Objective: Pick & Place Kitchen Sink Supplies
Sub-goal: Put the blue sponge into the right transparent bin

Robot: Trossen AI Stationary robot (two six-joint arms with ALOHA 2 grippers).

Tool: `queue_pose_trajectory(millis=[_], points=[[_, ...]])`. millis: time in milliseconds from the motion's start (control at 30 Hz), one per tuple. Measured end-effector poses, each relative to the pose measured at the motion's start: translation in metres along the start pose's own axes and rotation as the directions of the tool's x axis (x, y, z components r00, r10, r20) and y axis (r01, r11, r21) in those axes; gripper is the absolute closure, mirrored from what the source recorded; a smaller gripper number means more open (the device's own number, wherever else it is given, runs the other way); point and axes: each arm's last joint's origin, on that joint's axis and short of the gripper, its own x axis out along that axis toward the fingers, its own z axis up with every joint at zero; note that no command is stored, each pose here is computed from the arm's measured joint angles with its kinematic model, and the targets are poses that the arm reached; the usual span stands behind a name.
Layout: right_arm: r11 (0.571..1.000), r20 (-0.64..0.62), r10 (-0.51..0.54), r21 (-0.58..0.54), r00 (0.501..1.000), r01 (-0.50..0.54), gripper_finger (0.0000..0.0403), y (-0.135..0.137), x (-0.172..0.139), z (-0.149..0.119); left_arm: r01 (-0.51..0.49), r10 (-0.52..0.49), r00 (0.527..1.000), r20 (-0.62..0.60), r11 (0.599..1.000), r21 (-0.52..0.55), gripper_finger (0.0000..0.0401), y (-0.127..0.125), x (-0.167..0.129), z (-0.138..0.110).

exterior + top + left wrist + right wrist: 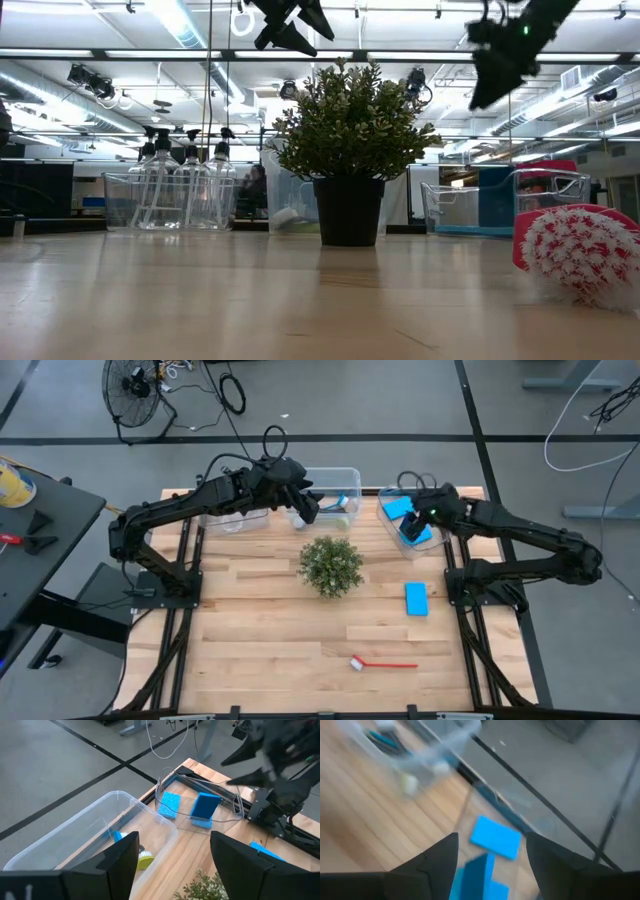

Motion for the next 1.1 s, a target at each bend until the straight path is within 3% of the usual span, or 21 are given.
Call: queue_pose_trajectory(millis=[167, 267, 367, 467, 567, 800, 1100], points=[[0.984, 0.071, 0.169, -0.074, 0.983, -0.164, 0.0168, -0.009, -0.031, 0.023, 0.000, 0.000, 1.000, 0.000, 1.000, 0.004, 0.0153, 0.000, 0.000, 0.000], [0.937, 0.041, 0.329, -0.137, 0.944, -0.320, 0.0168, -0.010, -0.044, 0.027, 0.000, 0.000, 1.000, 0.000, 1.000, 0.005, 0.0153, 0.000, 0.000, 0.000], [0.848, -0.062, 0.491, -0.195, 0.869, -0.493, 0.0168, -0.009, -0.051, 0.020, 0.000, 0.000, 1.000, 0.000, 1.000, 0.008, 0.0153, 0.000, 0.000, 0.000], [0.735, -0.196, 0.616, -0.207, 0.763, -0.646, 0.0168, -0.005, -0.055, 0.007, 0.000, 0.000, 1.000, 0.000, 1.000, 0.008, 0.0153, 0.000, 0.000, 0.000], [0.658, -0.328, 0.668, -0.159, 0.669, -0.736, 0.0168, -0.001, -0.059, -0.006, 0.000, 0.000, 1.000, 0.000, 1.000, 0.008, 0.0153, 0.000, 0.000, 0.000], [0.641, -0.448, 0.660, -0.082, 0.603, -0.763, 0.0168, 0.015, -0.057, -0.024, 0.000, 0.000, 1.000, 0.000, 1.000, 0.009, 0.0153, 0.000, 0.000, 0.000], [0.654, -0.552, 0.649, 0.052, 0.525, -0.755, 0.0168, 0.046, -0.039, -0.057, 0.003, -0.003, 1.000, -0.001, 1.000, 0.009, 0.0153, 0.000, 0.000, 0.000]])
